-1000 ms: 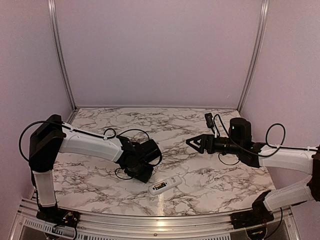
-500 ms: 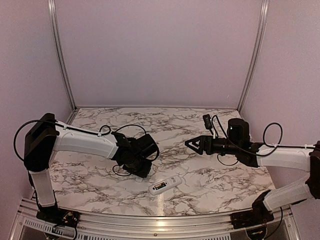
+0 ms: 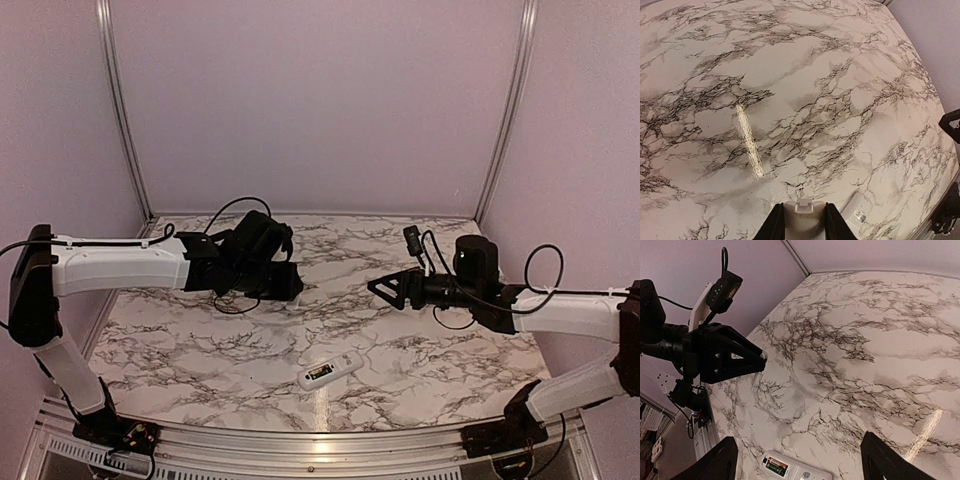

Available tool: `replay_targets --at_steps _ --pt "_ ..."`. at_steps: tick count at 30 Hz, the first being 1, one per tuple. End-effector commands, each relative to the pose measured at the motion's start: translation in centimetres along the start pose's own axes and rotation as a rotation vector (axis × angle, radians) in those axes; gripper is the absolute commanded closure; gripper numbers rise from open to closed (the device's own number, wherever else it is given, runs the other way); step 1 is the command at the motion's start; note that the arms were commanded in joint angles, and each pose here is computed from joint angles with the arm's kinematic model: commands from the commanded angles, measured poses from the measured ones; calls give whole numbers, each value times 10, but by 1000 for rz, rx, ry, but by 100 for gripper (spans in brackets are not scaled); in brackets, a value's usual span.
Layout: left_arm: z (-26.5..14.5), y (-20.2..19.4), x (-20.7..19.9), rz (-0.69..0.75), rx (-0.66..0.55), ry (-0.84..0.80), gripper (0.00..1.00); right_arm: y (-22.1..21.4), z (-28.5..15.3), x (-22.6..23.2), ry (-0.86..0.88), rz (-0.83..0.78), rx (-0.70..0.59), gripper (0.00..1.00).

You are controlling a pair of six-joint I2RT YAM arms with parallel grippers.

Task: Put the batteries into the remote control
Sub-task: Pass from the left arm to the right

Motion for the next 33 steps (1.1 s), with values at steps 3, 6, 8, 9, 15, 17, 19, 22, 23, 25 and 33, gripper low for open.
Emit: replay_targets --at_steps 3,6,8,9,15,17,19,22,23,25,33 --pt "-12 25 -2 -107 -89 -125 81 14 14 7 -9 -93 -30 19" --pt "-18 32 0 -133 -115 -153 81 14 21 11 0 -122 -22 20" --pt "-23 36 0 -163 -128 -192 81 16 27 18 -5 -165 -22 21" --pt "-24 38 0 -170 -131 -201 82 16 29 19 -7 -174 -21 21" --pt "-33 42 -1 -201 -153 -235 82 16 33 26 -1 -213 -19 20" --pt "-35 43 -1 -206 -159 -237 82 16 35 29 6 -225 -18 20" --pt "-35 43 0 -211 -161 -237 82 16 36 32 8 -238 -19 20" --pt "-34 42 1 -228 -159 -243 82 16 37 35 1 -256 -19 21" --pt "-34 42 0 -232 -161 -249 82 16 38 35 -1 -260 -20 21" --pt "-35 44 0 -241 -166 -253 82 16 39 36 -3 -270 -22 22" --pt "-34 45 2 -289 -167 -298 82 14 46 36 -11 -294 -13 24"
Point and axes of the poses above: each gripper's point midway between its finger pads, its own z axis out along the fingers, its own x axis along the line the jaws close on, y = z × x, the point moved 5 cm from there along -z, back along the fingers, and after that the axes turned 1 degree about -z, right-handed, at the moved point
